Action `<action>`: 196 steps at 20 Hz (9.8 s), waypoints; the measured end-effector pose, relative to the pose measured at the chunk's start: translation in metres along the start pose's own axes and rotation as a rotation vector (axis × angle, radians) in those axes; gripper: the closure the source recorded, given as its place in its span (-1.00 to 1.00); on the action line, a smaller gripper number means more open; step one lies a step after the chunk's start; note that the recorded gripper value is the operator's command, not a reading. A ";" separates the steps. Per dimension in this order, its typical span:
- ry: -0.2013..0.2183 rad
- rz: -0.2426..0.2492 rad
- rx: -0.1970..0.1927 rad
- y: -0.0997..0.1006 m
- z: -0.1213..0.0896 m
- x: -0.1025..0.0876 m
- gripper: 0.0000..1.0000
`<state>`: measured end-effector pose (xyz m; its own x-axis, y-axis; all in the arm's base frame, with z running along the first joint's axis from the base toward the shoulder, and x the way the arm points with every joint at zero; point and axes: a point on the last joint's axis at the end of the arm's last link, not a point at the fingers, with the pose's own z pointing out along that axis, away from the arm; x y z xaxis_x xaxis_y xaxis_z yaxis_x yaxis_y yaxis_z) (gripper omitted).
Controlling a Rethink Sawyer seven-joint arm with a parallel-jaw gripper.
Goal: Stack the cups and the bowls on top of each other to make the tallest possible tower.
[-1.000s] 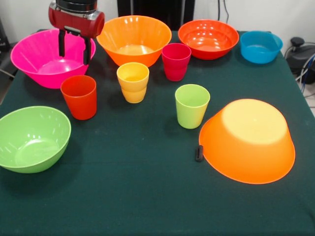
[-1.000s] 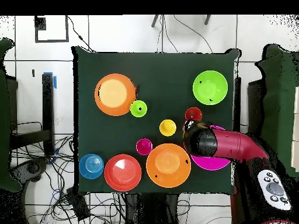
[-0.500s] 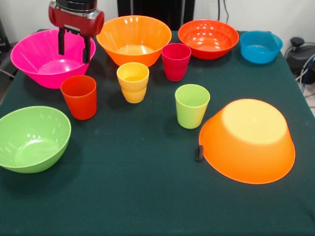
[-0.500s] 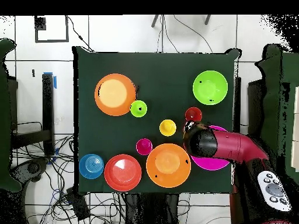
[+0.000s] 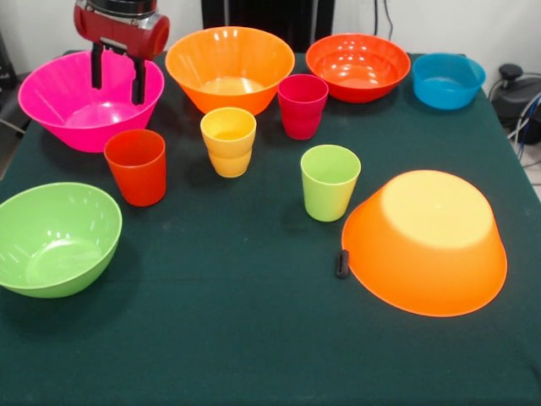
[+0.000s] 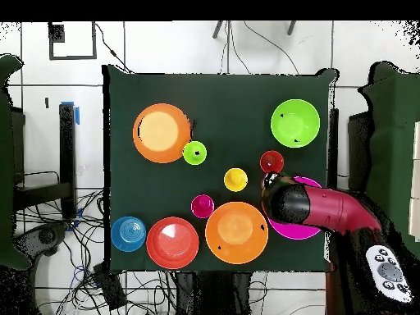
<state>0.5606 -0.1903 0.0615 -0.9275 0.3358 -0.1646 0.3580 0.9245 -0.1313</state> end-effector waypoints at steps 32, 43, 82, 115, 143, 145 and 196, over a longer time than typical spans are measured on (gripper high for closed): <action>-0.017 0.048 -0.021 0.022 0.032 0.029 -1.00; -0.002 0.063 -0.010 0.016 0.033 0.036 -1.00; 0.084 0.120 0.000 0.027 0.039 0.071 -1.00; 0.101 0.158 0.005 0.008 0.046 0.074 -1.00; 0.154 0.168 0.002 0.005 0.071 0.092 -1.00; 0.153 0.168 0.002 0.005 0.071 0.092 -1.00; 0.096 0.190 -0.005 -0.011 0.083 0.057 -1.00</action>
<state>0.5128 -0.1960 -0.0273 -0.8494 0.5196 -0.0921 0.5272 0.8436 -0.1021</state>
